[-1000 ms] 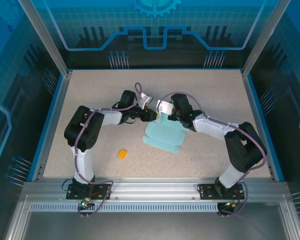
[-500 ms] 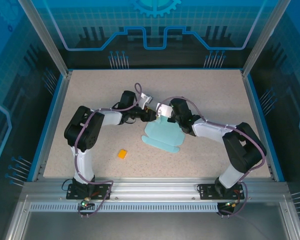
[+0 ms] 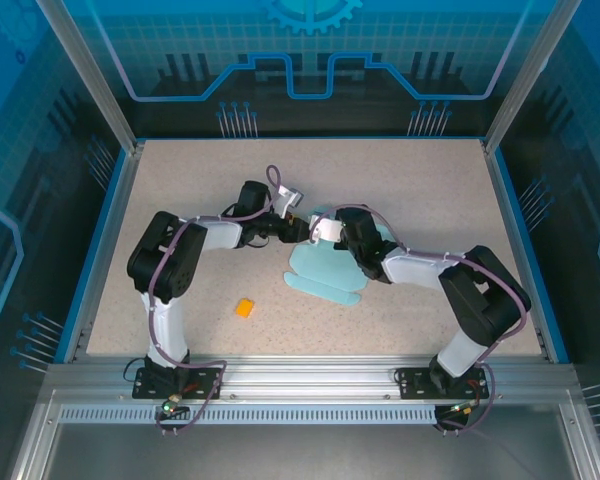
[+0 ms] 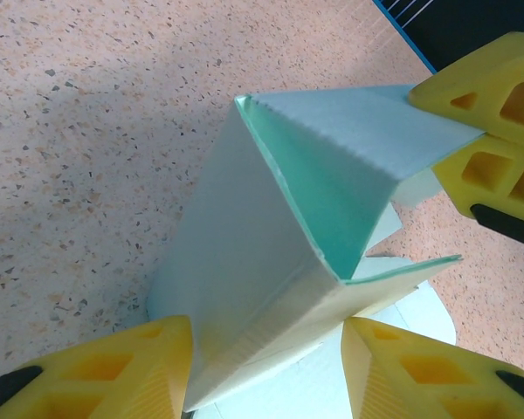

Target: Fold the paper box

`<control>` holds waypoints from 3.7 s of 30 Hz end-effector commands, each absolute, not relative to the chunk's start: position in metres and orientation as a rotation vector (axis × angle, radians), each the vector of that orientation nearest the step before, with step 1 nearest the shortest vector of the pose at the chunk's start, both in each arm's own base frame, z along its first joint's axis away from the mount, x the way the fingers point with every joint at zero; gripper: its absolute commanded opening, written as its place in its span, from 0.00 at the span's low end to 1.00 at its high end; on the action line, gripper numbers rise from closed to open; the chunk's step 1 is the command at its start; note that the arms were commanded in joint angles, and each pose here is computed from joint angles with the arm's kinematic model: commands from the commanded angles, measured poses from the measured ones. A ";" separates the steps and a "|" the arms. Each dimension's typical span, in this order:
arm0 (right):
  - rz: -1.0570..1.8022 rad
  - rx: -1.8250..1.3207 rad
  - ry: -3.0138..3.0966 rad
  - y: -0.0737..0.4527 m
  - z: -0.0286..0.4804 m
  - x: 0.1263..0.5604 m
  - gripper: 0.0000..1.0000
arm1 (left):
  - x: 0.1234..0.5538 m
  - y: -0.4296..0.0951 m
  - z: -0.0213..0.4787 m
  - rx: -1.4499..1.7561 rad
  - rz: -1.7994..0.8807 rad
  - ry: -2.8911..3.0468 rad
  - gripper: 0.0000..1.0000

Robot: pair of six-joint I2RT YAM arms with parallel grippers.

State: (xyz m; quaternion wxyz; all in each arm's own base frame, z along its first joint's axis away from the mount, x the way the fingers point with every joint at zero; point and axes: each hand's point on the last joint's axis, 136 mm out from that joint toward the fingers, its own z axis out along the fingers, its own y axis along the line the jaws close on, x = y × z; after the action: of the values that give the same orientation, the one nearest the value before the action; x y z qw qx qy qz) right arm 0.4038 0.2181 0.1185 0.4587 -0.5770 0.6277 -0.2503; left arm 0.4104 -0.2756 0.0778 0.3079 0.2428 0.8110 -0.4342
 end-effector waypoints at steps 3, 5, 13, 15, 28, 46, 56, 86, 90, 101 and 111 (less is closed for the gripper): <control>-0.615 -1.516 1.521 0.228 0.090 0.390 0.00 | 0.422 -0.277 0.084 0.631 -1.126 2.122 0.51; -0.613 -1.514 1.526 0.228 0.088 0.390 0.00 | 0.421 -0.278 0.084 0.634 -1.125 2.123 0.50; -0.567 -1.492 1.536 0.231 0.095 0.385 0.00 | 0.425 -0.276 0.080 0.602 -1.047 2.143 0.57; -0.546 -1.484 1.537 0.233 0.099 0.383 0.00 | 0.425 -0.278 0.081 0.600 -1.037 2.137 0.59; -0.492 -1.463 1.563 0.234 0.109 0.382 0.00 | 0.440 -0.277 0.085 0.490 -0.948 2.153 0.59; -0.456 -1.438 1.608 0.232 0.113 0.384 0.00 | 0.451 -0.257 0.075 0.362 -0.668 2.222 0.33; -0.386 -1.398 1.629 0.237 0.120 0.383 0.00 | 0.462 -0.248 0.069 0.205 -0.516 2.250 0.22; -0.412 -1.321 1.778 0.207 0.116 0.396 0.02 | 0.450 -0.257 0.079 0.464 -0.485 2.219 0.04; -0.372 -1.336 1.784 0.211 0.111 0.393 0.00 | 0.452 -0.259 0.079 0.463 -0.491 2.226 0.11; -0.333 -1.349 1.784 0.214 0.108 0.391 0.00 | 0.458 -0.258 0.078 0.451 -0.464 2.239 0.28; -0.305 -1.352 1.782 0.217 0.108 0.389 0.00 | 0.461 -0.263 0.076 0.471 -0.478 2.256 0.40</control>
State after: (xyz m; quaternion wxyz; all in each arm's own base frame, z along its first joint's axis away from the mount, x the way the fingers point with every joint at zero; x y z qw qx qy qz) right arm 0.3964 0.2140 0.1188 0.4484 -0.5277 0.7064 -0.1466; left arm 0.4465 -0.2684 0.0707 0.3733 0.1905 0.8861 -0.1982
